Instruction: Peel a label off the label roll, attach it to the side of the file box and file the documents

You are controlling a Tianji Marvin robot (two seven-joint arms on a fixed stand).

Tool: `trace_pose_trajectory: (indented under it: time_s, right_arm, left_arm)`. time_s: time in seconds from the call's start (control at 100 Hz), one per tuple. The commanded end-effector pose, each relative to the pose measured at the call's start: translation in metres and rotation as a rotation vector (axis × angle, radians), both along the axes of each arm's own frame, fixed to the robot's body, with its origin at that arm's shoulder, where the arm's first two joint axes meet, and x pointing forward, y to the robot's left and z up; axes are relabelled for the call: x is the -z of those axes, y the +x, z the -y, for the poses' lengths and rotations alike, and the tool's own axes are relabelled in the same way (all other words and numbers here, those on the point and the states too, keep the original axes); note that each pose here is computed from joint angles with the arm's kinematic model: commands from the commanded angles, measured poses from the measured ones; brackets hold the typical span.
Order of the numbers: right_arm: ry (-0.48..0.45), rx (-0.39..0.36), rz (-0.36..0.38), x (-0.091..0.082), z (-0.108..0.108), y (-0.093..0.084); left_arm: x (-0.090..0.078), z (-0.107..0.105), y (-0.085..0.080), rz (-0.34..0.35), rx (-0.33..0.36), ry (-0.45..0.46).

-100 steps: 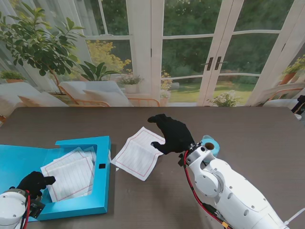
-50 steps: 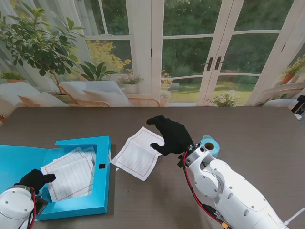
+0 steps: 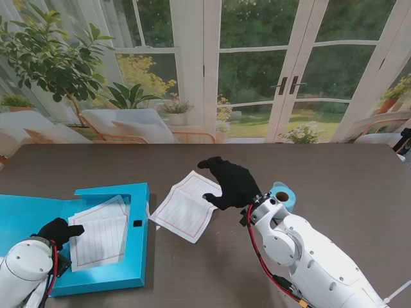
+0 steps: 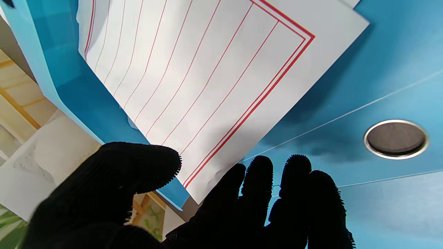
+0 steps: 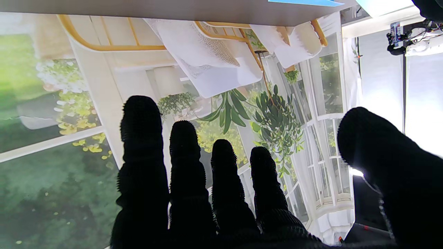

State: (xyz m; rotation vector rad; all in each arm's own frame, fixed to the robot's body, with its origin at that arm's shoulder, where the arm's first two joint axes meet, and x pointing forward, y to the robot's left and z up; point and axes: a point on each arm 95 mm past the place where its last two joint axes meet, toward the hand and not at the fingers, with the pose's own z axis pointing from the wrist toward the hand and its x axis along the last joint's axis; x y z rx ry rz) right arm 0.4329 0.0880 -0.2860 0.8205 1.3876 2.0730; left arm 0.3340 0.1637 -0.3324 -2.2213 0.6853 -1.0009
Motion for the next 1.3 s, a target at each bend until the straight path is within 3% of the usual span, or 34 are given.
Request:
trace_pose_trajectory:
  time_s: [0.0,0.23,0.52,0.73,0.82,0.97,1.15,1.29]
  right_arm:
    - [-0.008,-0.010,-0.017,0.004,-0.001,-0.002]
    - [-0.008,-0.013,-0.016,0.003,-0.002,-0.002]
    - [-0.006,-0.017,-0.007,0.000,-0.004,-0.002]
    - [-0.009,-0.013,-0.006,-0.001,-0.003,-0.002]
    - [-0.016,-0.014,-0.010,0.001,-0.002,-0.001]
    - [-0.020,-0.010,-0.017,0.004,-0.002,-0.001]
    - [-0.028,-0.009,-0.026,0.007,-0.002,0.000]
    - [-0.033,-0.009,-0.033,0.009,-0.002,0.000]
  left_arm:
    - [-0.001,0.001,0.003,-0.006,0.039,0.004]
    - [-0.006,0.005,0.006,-0.022,0.086,0.039]
    - [-0.021,0.004,-0.007,-0.080,0.070,0.109]
    - [-0.030,0.002,-0.016,-0.044,0.078,0.176]
    - [-0.034,0.003,-0.018,0.017,0.096,0.207]
    - [-0.043,0.009,-0.017,0.178,0.146,0.196]
    - [-0.047,0.024,-0.010,0.379,0.245,0.092]
    - [-0.046,0.040,-0.002,0.474,0.328,-0.033]
